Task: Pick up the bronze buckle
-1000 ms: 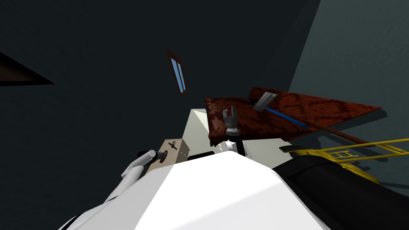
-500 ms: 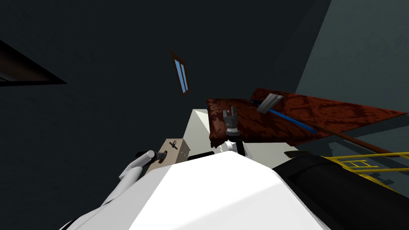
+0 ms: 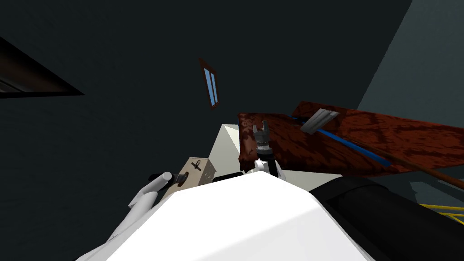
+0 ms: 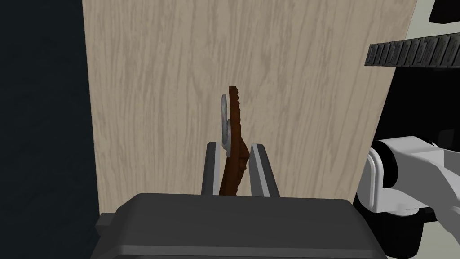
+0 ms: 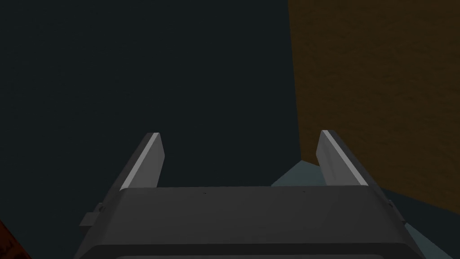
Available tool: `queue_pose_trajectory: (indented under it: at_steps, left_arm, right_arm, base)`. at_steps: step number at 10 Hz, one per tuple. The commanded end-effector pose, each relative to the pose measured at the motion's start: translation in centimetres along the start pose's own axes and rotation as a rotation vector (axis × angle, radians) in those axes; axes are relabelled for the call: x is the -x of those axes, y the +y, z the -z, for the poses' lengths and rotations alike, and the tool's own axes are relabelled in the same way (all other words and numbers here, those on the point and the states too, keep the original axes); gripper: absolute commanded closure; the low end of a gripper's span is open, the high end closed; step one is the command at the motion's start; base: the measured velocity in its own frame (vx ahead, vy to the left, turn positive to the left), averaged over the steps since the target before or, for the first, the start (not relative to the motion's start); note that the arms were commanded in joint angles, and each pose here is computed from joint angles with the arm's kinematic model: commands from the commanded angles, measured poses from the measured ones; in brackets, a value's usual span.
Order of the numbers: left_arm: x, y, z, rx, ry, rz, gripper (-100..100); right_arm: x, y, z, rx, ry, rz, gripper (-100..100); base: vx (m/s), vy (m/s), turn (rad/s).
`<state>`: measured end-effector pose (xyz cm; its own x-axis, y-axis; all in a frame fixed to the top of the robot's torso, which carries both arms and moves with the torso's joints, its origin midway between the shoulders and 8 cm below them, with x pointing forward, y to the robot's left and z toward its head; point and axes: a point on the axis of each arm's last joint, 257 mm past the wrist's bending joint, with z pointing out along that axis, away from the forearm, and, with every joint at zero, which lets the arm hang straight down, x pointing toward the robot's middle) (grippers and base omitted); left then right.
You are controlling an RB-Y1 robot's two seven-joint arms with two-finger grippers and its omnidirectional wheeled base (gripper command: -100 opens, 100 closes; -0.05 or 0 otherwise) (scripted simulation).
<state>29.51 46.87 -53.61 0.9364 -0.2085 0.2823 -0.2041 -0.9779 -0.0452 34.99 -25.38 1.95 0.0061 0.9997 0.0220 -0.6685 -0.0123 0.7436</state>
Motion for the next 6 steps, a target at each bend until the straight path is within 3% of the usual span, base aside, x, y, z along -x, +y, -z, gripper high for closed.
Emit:
queue_pose_trajectory:
  at_steps: [1, 4, 5, 6]
  left_arm:
    - [-0.02, -0.13, 0.35, 0.006, 0.005, -0.027, 100]
    - [0.47, -0.55, 1.3, 0.021, 0.01, -0.081, 100]
    - [0.3, -0.47, 1.11, 0.016, 0.01, -0.067, 100]
    - [0.4, -0.46, 1.16, 0.018, 0.008, -0.072, 0]
  right_arm:
    - [0.0, 0.0, 0.0, 0.0, 0.0, 0.0, 0]
    - [0.0, 0.0, 0.0, 0.0, 0.0, 0.0, 0]
    - [0.0, 0.0, 0.0, 0.0, 0.0, 0.0, 0]
    - [0.0, 0.0, 0.0, 0.0, 0.0, 0.0, 0]
  base:
    - [0.096, -0.039, 0.068]
    - [0.09, -0.068, 0.197]
    - [0.031, -0.035, 0.045]
    - [0.006, -0.007, -0.006]
